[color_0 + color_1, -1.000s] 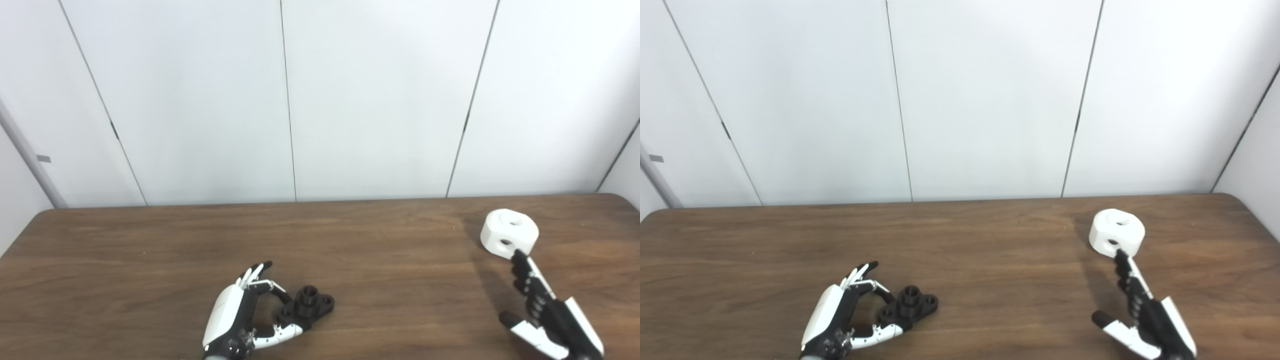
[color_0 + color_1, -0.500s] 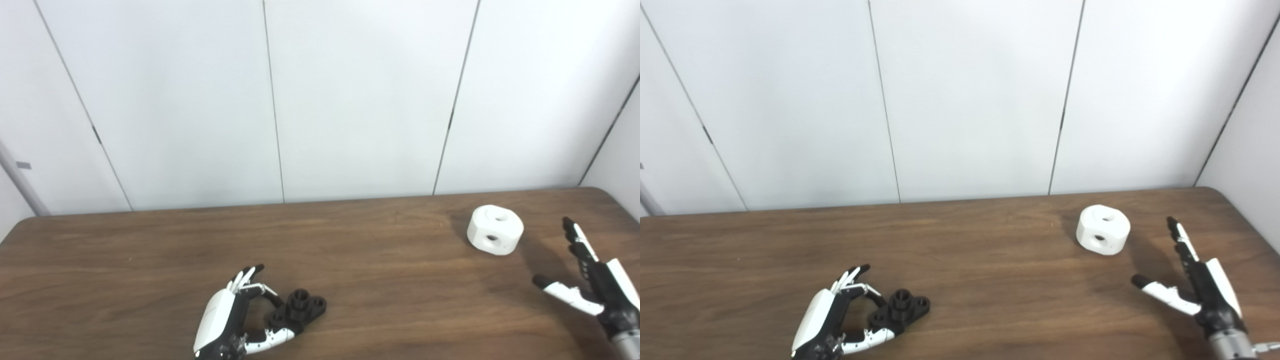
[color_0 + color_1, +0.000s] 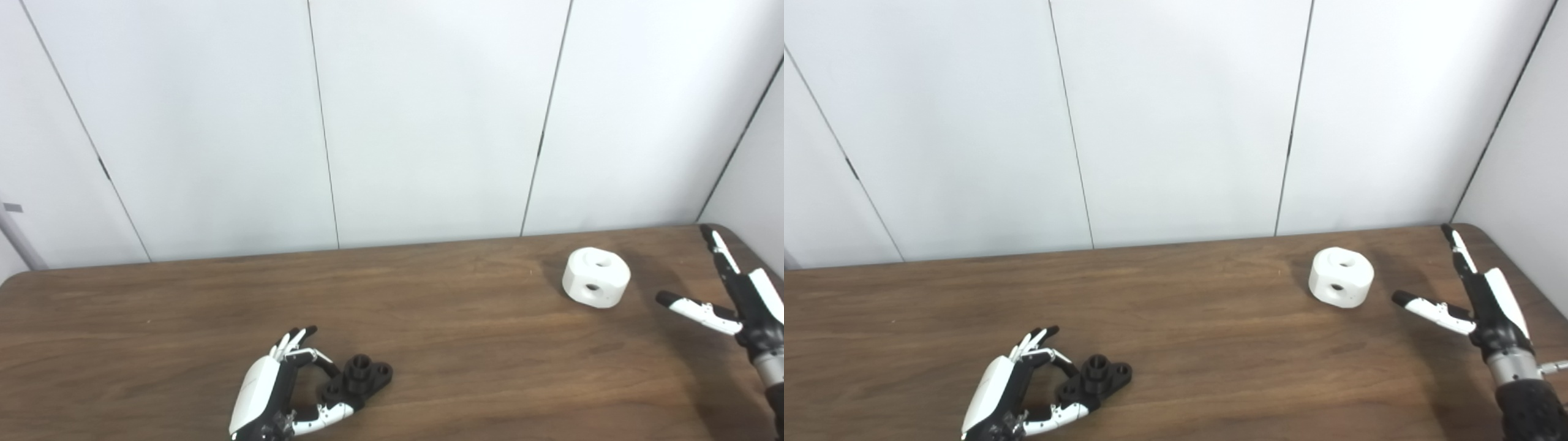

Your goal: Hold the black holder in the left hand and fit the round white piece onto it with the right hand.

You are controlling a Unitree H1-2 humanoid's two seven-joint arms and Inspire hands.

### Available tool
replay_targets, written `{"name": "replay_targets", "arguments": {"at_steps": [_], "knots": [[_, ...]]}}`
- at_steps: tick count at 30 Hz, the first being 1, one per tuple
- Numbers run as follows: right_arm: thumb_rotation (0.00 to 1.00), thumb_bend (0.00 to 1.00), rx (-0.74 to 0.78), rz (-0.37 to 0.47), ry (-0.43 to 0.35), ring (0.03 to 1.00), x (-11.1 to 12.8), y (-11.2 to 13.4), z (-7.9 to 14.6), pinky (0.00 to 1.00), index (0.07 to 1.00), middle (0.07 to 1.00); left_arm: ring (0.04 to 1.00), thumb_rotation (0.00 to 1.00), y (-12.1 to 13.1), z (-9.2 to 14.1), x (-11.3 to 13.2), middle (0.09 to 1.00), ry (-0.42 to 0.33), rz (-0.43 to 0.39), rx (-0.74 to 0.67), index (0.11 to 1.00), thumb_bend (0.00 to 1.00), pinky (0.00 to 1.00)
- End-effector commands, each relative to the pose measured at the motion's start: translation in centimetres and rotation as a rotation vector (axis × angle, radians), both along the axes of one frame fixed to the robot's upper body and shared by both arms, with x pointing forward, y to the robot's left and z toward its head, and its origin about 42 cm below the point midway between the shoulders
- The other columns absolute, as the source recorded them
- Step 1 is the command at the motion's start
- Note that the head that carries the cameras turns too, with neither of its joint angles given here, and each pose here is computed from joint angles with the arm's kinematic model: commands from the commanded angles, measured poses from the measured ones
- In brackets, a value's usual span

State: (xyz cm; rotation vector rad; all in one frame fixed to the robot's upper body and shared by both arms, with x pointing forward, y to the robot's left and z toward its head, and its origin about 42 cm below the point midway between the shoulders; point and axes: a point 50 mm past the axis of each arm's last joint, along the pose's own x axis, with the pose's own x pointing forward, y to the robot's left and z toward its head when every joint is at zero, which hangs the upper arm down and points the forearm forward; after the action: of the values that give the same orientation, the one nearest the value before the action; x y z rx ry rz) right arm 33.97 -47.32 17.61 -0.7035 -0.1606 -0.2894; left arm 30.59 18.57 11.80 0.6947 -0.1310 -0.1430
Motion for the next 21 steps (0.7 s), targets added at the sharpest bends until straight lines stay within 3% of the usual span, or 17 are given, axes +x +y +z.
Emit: {"name": "replay_targets", "arguments": {"at_steps": [1,9,14,21], "knots": [[0.63,1.0,-0.039,0.006,-0.087,1.0,1.7,0.1,3.7,1.0,0.986,1.0,1.0,0.04,-0.1,-0.6,0.1,0.93,0.031,-0.015,0.015,0.481,0.52,1.0],[0.51,1.0,-0.074,-0.009,-0.069,1.0,2.8,5.4,6.6,1.0,0.917,1.0,1.0,0.04,1.5,-0.8,0.3,0.932,0.036,-0.02,0.0,0.482,0.52,1.0],[0.55,1.0,-0.136,-0.043,-0.01,1.0,3.5,8.7,7.7,0.94,0.922,1.0,1.0,0.04,2.4,-0.7,0.5,0.929,0.032,-0.022,0.002,0.482,0.52,1.0],[0.6,1.0,-0.238,-0.066,0.069,1.0,4.8,10.6,7.4,0.95,0.933,1.0,1.0,0.04,3.3,-0.7,0.8,0.925,0.028,-0.021,-0.005,0.482,0.52,1.0]]}}
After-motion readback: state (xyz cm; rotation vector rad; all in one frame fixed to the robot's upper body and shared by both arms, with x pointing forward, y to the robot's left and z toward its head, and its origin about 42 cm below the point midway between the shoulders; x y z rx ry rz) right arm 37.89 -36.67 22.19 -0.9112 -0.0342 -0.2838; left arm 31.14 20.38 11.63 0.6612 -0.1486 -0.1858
